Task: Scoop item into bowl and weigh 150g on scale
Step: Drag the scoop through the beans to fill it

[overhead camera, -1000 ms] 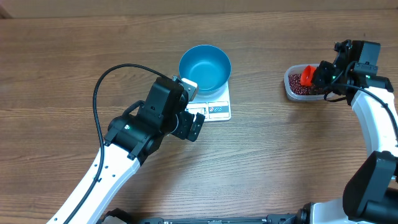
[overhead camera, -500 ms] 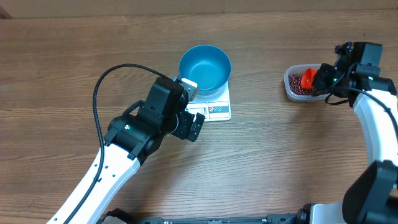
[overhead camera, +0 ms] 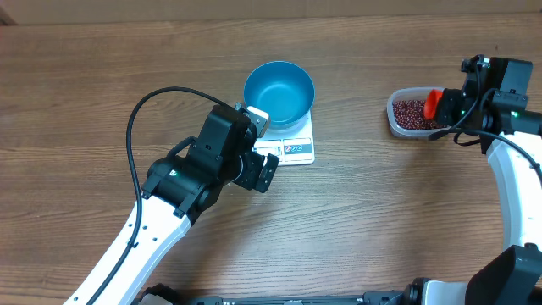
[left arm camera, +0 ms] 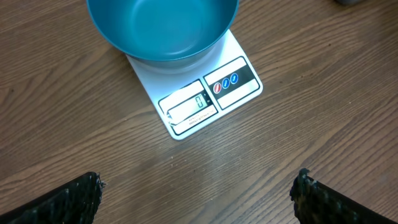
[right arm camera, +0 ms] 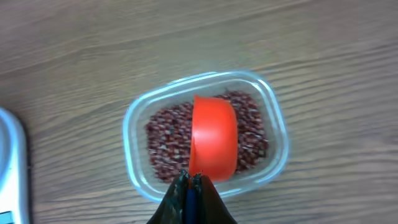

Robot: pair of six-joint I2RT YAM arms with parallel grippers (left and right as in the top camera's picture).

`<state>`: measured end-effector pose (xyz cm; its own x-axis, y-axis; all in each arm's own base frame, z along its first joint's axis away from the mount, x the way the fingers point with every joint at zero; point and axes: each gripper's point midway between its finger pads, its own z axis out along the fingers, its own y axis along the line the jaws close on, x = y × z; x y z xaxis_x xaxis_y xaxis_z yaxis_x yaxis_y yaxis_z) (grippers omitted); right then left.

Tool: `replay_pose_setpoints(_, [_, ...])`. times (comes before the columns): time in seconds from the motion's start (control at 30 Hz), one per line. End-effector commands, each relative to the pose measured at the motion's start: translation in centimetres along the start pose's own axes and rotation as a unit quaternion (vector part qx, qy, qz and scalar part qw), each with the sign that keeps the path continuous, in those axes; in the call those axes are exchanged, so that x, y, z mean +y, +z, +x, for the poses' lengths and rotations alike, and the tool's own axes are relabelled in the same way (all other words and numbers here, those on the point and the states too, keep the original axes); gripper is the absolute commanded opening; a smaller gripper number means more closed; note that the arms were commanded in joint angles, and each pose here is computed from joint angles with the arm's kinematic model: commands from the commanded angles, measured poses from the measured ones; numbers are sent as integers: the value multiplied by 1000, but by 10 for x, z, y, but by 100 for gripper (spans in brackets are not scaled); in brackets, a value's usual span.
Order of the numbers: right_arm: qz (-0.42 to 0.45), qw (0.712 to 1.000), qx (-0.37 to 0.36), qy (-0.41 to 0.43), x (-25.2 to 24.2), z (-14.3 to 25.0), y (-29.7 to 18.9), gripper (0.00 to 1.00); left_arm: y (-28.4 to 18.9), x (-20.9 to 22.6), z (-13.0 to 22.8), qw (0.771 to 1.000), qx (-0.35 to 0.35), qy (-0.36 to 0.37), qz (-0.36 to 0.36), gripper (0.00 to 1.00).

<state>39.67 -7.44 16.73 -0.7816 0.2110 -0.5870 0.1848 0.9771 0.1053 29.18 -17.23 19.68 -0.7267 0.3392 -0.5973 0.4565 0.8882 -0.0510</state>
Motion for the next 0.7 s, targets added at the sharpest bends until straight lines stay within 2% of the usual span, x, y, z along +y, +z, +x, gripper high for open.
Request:
replay_pose_setpoints(0.0, [46, 999, -19, -12, -13, -10, -12, 4, 3, 0, 3, 1000, 5, 6, 2, 100])
replay_pose_setpoints(0.67, [32, 998, 61, -14, -15, 21, 45, 4, 3, 0, 3, 1000, 5, 6, 2, 100])
